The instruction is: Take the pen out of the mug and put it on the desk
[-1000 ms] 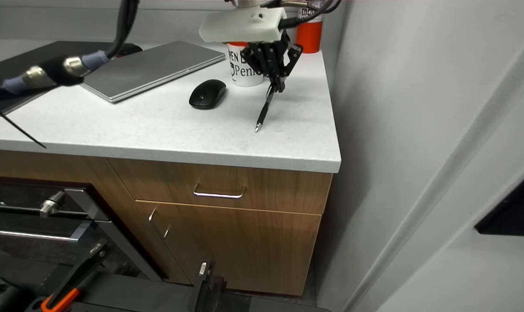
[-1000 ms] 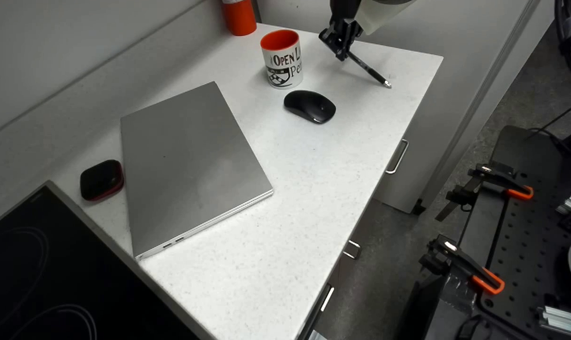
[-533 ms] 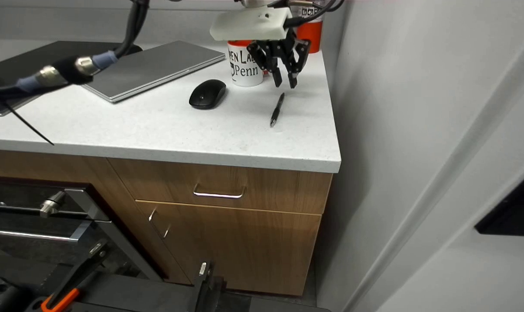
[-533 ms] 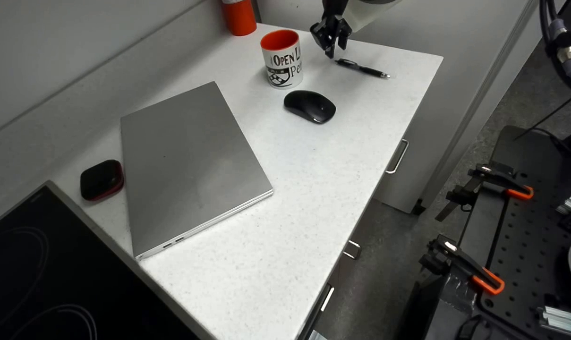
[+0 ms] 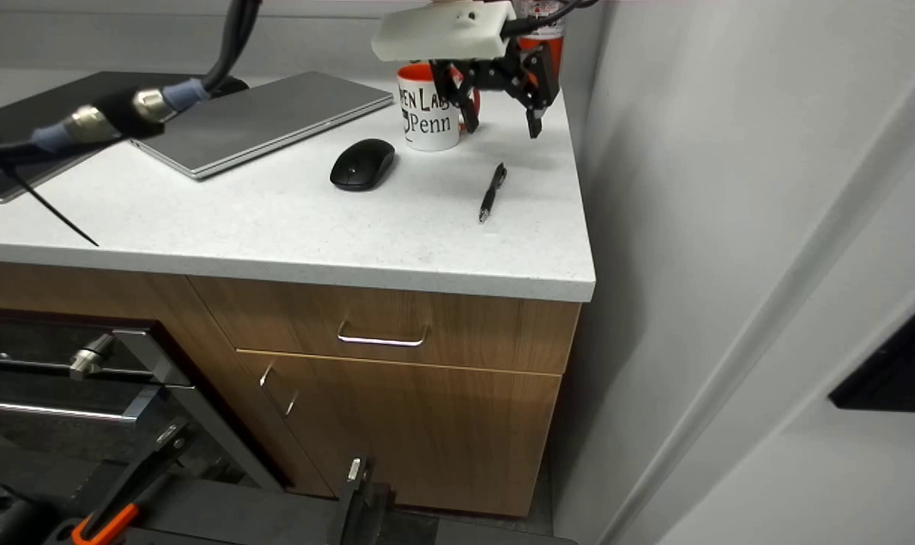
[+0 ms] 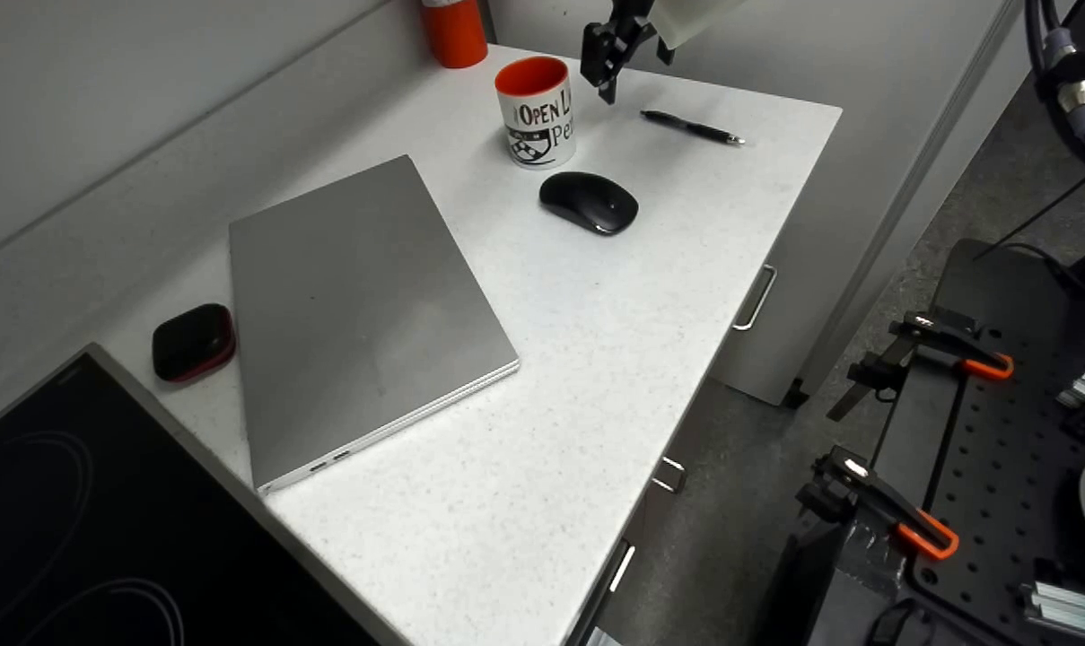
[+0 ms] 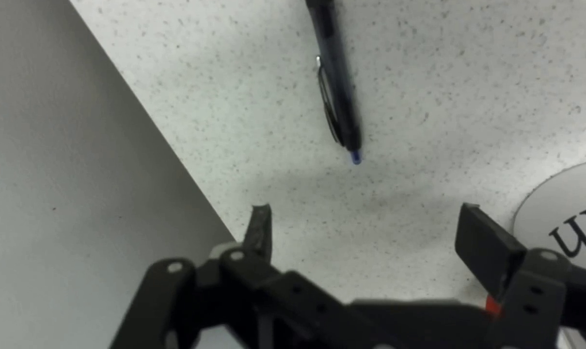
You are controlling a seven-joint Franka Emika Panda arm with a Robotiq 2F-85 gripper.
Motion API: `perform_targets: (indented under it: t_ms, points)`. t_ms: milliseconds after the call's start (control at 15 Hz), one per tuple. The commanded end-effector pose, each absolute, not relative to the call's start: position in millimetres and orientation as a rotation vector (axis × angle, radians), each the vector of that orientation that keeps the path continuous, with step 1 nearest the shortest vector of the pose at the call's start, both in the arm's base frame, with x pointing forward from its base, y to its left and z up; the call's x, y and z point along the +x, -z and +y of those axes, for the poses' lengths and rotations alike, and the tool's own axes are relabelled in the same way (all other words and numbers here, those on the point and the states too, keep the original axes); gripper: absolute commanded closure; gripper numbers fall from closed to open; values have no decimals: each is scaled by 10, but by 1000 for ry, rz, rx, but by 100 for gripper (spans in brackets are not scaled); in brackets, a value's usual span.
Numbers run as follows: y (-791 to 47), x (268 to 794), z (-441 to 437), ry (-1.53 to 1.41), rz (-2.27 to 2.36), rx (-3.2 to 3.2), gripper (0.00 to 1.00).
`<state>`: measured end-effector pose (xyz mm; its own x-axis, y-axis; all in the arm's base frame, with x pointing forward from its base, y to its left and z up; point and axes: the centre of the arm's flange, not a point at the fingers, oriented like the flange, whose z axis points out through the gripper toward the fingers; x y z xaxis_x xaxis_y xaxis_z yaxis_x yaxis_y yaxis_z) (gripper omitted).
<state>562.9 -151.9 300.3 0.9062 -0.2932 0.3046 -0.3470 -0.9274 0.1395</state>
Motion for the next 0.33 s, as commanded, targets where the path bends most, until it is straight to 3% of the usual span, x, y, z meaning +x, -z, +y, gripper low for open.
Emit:
perform_targets:
  t_ms: [0, 267]
  points:
    - [-3002, 5628, -1519, -416, -487, 2880, 0]
    - [-2987, 5620, -1517, -411, -487, 2881, 0]
